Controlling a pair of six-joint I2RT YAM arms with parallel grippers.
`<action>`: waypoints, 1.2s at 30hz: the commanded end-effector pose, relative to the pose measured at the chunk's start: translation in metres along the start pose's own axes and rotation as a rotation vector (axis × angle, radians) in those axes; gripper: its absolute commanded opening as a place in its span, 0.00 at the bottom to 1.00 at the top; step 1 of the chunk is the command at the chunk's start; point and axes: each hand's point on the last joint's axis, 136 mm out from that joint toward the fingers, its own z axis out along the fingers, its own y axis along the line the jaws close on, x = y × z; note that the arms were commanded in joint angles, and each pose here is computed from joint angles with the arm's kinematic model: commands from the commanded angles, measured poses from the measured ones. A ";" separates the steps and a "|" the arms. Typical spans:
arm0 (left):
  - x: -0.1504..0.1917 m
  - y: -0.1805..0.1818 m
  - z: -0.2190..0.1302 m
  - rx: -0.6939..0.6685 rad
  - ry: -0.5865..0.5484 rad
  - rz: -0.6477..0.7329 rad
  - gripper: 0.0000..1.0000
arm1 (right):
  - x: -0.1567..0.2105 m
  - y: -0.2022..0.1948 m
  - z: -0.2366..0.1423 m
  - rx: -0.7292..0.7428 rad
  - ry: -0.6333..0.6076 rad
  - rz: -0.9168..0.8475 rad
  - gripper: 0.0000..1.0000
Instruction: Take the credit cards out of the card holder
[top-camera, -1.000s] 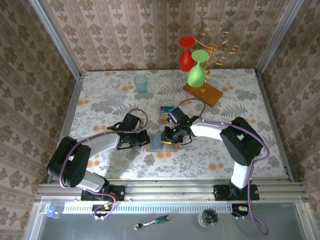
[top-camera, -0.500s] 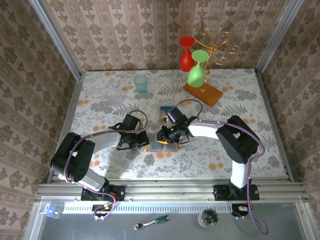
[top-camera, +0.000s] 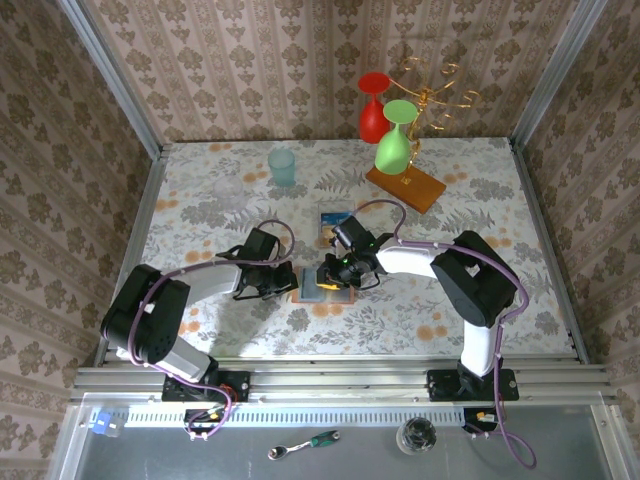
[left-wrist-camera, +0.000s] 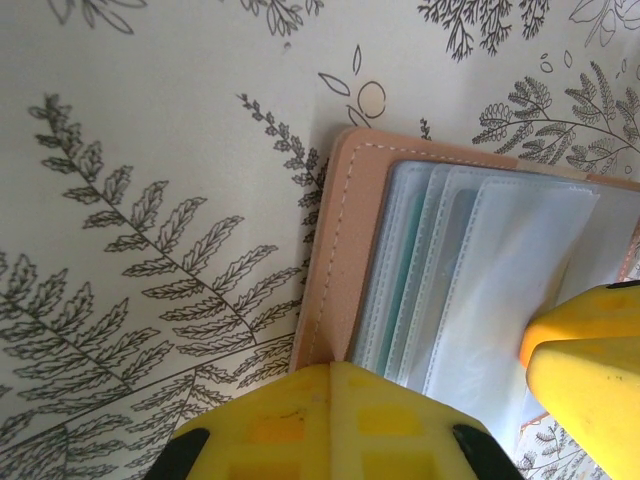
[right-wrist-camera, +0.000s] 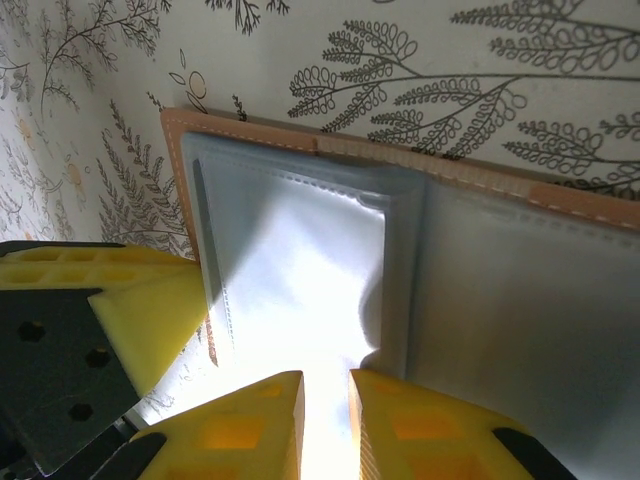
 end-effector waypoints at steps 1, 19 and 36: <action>0.008 0.015 0.002 -0.045 0.030 -0.002 0.02 | 0.002 -0.011 -0.007 0.047 -0.015 0.002 0.21; -0.008 -0.014 -0.026 0.027 -0.052 0.014 0.07 | 0.002 -0.013 -0.005 0.037 -0.013 0.011 0.21; -0.003 -0.051 -0.011 0.187 0.013 0.005 0.26 | 0.003 -0.013 -0.006 0.034 -0.016 0.013 0.21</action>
